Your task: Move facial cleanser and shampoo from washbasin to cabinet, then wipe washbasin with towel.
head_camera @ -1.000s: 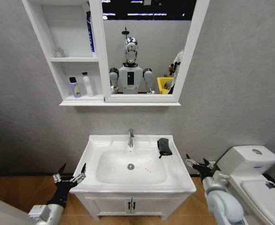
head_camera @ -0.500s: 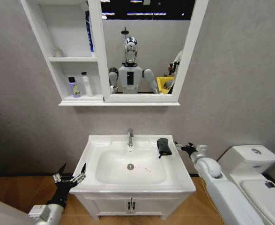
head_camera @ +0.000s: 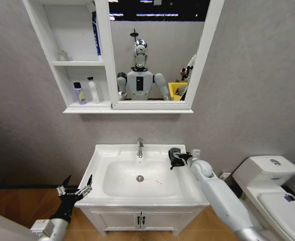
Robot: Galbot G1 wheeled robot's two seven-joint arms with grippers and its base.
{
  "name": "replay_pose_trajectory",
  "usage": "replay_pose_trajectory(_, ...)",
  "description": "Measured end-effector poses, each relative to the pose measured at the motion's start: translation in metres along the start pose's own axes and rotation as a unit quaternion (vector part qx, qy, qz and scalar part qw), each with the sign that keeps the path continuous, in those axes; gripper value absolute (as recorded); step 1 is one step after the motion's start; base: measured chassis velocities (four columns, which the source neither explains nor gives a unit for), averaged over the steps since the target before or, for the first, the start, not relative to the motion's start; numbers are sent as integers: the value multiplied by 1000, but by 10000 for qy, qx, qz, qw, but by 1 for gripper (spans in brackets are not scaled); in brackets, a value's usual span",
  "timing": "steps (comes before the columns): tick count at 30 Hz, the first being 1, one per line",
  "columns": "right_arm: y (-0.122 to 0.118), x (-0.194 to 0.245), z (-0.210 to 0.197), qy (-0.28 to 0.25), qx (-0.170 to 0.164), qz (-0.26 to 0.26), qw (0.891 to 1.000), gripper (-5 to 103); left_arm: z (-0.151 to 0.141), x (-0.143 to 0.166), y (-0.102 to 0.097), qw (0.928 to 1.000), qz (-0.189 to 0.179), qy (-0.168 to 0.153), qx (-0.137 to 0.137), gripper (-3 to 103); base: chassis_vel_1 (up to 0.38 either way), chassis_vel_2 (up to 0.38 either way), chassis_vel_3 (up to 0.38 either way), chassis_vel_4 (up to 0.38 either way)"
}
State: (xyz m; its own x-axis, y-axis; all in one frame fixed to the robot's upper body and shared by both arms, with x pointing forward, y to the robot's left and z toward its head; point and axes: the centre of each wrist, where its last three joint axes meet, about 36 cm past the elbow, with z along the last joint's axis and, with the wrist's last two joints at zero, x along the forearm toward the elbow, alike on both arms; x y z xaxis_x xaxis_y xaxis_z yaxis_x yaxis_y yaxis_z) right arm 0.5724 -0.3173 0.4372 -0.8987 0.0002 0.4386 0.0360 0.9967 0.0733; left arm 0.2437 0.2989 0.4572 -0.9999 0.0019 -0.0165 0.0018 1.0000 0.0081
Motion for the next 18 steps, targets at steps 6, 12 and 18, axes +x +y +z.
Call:
replay_pose_trajectory(6, 9, -10, 4, 141, -30, 65, 9999, 100, 0, 0, 0, 10000, 0, 0, 0, 100, 0, 0, 0, 0)
replay_pose_trajectory(12, 12, -18, 13, 231, 19, 139, 9996, 100, 0, 0, 0, 10000, 0, 0, 0, 100, 0, 0, 0, 0)
replay_pose_trajectory(18, 12, -25, 19, 261, 32, 186, 9995, 99, 0, 0, 0, 10000, 0, 0, 0, 100, 0, 0, 0, 0)
